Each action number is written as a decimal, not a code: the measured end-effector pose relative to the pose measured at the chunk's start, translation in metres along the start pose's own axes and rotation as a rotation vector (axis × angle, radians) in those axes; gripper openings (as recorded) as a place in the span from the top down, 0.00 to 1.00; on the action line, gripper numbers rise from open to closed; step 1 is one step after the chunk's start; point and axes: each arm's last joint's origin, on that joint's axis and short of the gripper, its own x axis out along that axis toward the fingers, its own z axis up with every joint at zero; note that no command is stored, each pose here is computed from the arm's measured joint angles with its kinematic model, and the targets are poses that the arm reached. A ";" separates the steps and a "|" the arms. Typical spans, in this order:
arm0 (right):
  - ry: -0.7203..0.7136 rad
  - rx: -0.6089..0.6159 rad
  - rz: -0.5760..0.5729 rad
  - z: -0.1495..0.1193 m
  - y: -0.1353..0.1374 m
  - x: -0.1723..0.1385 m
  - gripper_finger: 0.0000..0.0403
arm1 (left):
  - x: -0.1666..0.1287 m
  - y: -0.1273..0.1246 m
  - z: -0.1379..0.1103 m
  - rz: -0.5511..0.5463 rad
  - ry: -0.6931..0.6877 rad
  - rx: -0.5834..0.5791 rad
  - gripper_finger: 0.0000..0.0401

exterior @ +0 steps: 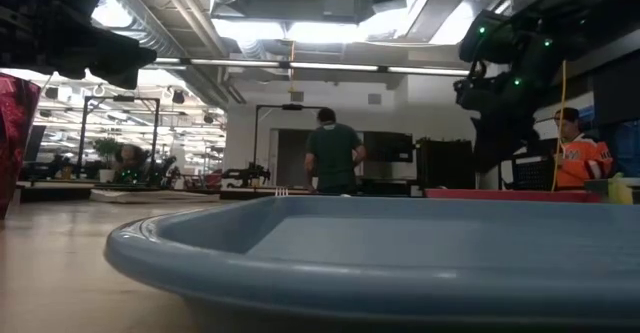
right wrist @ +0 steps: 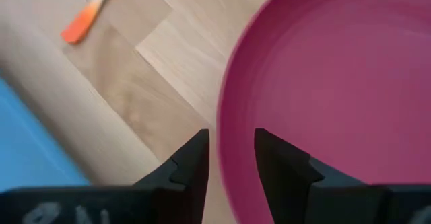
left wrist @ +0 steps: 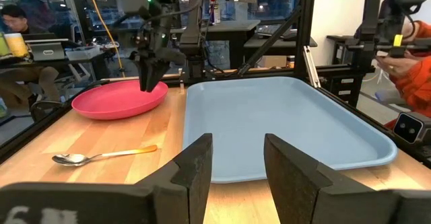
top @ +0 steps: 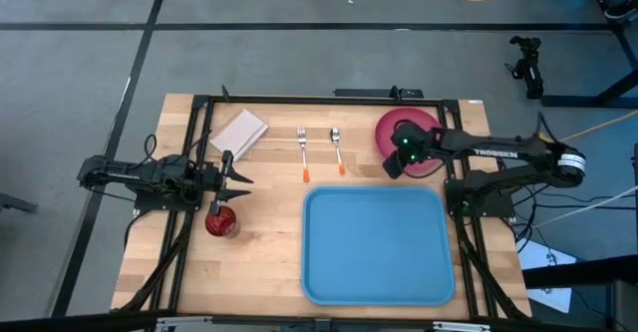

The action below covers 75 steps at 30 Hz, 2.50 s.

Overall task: Pick and place plate/cup/fork/spoon on tray
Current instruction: Put the pink plate on the blue tray

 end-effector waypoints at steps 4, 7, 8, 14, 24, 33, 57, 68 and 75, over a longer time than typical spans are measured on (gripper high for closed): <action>0.046 -0.011 -0.019 -0.001 0.000 0.010 0.69 | 0.000 0.000 0.000 0.000 0.000 0.000 0.68; 0.070 -0.013 -0.027 -0.002 0.000 0.016 0.69 | 0.000 0.000 0.000 0.000 0.001 0.000 0.68; 0.071 -0.014 -0.027 -0.002 0.001 0.017 0.69 | 0.000 0.000 0.000 0.000 0.000 0.000 0.68; 0.096 -0.018 -0.012 -0.003 0.001 0.022 0.69 | 0.000 0.000 0.000 0.000 0.000 0.000 0.68; 0.154 -0.045 -0.021 -0.006 0.002 0.034 0.69 | 0.000 0.000 0.000 0.000 0.000 0.000 0.68; 0.173 -0.043 -0.030 -0.007 0.002 0.045 0.69 | 0.000 0.000 0.000 0.000 0.000 0.000 0.68; 0.110 -0.105 -0.079 -0.003 0.004 0.046 0.82 | 0.000 0.000 0.000 0.000 0.000 0.000 0.68; 0.052 -0.129 -0.127 0.002 0.008 0.039 0.98 | 0.000 0.000 0.000 0.000 0.000 0.000 0.68; -0.083 -0.238 -0.008 0.018 0.046 0.005 0.98 | 0.000 0.000 0.000 0.000 0.000 0.000 0.68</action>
